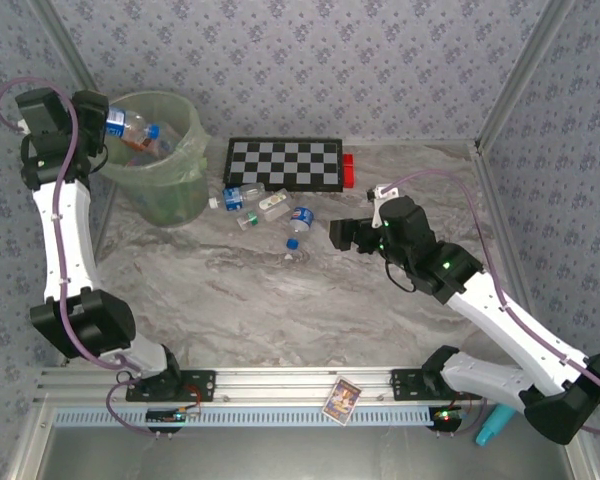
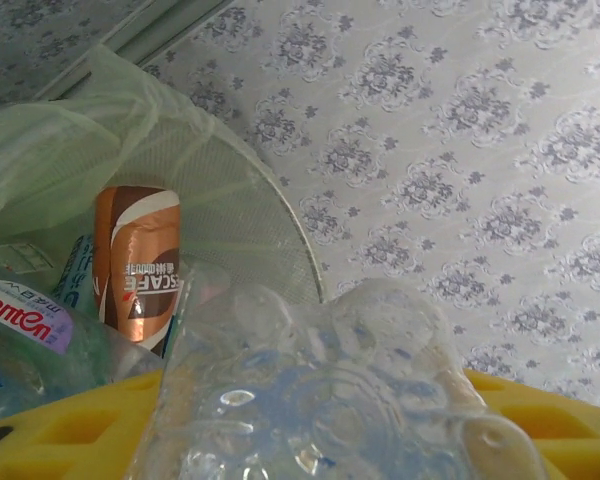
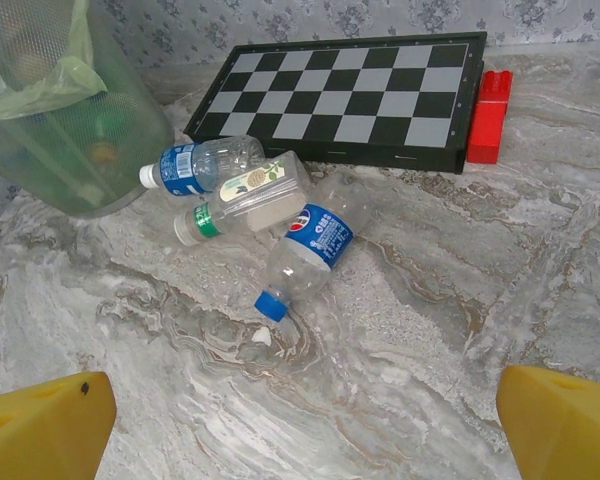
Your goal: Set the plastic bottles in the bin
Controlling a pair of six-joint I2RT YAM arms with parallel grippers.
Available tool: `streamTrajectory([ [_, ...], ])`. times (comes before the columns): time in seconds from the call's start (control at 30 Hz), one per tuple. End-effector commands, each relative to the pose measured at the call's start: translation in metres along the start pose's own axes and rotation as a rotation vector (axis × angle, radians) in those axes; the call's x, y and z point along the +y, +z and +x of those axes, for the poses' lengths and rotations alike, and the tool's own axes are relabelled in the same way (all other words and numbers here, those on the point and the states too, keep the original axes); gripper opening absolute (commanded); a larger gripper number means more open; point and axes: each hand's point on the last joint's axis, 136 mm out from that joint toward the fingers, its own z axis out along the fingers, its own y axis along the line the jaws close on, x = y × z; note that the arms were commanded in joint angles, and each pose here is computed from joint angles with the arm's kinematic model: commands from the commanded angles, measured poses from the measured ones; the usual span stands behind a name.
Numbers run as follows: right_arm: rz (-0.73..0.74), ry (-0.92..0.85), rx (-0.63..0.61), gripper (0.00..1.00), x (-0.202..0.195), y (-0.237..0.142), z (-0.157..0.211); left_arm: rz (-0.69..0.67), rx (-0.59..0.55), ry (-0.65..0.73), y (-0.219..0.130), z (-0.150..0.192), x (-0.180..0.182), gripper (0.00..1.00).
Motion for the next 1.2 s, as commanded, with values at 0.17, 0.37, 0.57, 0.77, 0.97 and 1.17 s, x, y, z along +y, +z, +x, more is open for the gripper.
streamTrajectory([
  [0.17,-0.009,0.012,-0.022,0.99,0.004,-0.005,-0.011,0.027,-0.066,-0.190,0.029,-0.015,0.001,0.61],
  [0.37,0.001,0.008,-0.019,1.00,0.002,-0.007,-0.011,0.009,0.018,-0.220,0.065,0.000,-0.006,0.61],
  [0.57,0.014,0.010,-0.028,0.99,-0.001,-0.013,-0.011,-0.029,0.079,-0.214,0.092,0.017,-0.008,0.66],
  [0.77,0.026,0.012,-0.036,0.99,-0.005,-0.019,-0.011,-0.083,0.105,-0.217,0.096,0.025,-0.001,0.88],
  [0.97,0.034,0.008,-0.042,1.00,-0.006,-0.021,-0.012,-0.125,0.035,-0.167,0.072,0.012,0.000,0.91],
  [1.17,0.026,0.004,-0.038,0.99,-0.002,-0.019,-0.015,-0.109,0.023,-0.129,0.054,0.011,-0.009,0.91],
])
